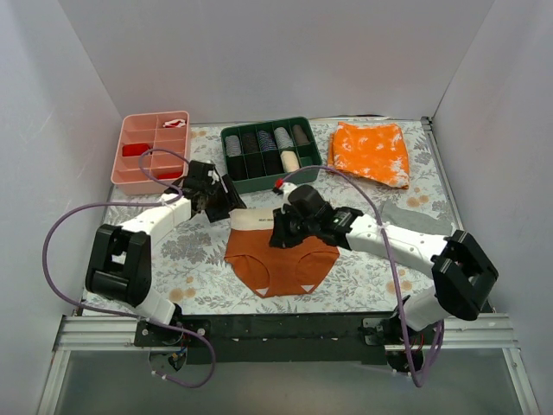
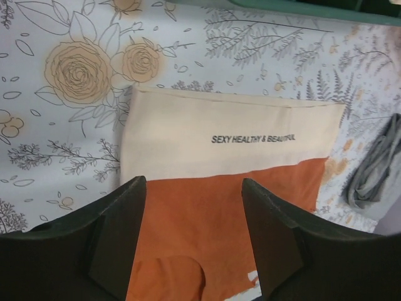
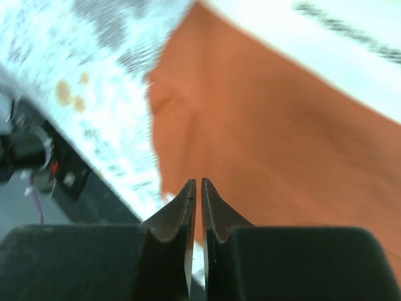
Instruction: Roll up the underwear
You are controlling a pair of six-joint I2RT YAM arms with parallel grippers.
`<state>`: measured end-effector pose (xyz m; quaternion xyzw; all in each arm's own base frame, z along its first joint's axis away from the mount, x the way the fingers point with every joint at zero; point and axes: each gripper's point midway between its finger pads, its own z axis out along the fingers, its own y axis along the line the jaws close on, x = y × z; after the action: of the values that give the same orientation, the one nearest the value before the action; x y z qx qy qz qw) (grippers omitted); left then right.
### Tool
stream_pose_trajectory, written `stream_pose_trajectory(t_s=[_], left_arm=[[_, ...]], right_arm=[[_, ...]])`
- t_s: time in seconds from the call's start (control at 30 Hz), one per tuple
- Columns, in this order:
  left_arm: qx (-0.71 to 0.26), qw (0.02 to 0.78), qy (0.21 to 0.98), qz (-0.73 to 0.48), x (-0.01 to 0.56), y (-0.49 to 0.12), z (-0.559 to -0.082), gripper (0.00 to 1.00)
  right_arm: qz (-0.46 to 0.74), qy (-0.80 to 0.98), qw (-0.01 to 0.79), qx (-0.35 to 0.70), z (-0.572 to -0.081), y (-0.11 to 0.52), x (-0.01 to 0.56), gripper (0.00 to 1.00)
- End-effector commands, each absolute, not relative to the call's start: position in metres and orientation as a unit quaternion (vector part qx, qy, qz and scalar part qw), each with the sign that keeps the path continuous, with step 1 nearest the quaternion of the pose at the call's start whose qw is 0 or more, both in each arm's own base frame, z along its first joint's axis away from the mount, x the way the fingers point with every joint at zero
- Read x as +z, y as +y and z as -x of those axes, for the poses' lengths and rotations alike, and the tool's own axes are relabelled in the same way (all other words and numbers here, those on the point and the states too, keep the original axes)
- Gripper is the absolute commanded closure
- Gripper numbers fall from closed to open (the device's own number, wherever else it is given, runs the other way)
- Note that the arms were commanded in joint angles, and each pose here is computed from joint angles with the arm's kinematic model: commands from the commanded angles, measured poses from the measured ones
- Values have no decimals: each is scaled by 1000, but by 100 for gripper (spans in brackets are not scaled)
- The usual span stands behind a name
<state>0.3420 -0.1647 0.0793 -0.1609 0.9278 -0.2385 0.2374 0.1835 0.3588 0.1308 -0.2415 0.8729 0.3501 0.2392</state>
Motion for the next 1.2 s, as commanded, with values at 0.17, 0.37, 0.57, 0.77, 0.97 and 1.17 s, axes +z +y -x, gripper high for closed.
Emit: stream_pose_trajectory(t_s=[0.17,0.37,0.57,0.77,0.97,1.17], left_arm=[[-313,206,912,168,92,-178,-300,51],[-315,189,910,192,70,-174,-271,58],[-288,205,910,215,57,-161,-266,63],[-227,170,926,251,25,-142,-245,71],[-170,165,932,273,11,-120,-226,75],[-147,184,932,275,17,-109,-225,75]], right_arm=[[175,907,236,302,-258,315,97,92],[166,917,229,283,-297,317,81,98],[150,927,221,264,-315,310,60,99],[137,939,211,235,-321,297,37,99],[134,945,198,225,-320,292,24,99],[148,934,200,256,-318,302,33,99]])
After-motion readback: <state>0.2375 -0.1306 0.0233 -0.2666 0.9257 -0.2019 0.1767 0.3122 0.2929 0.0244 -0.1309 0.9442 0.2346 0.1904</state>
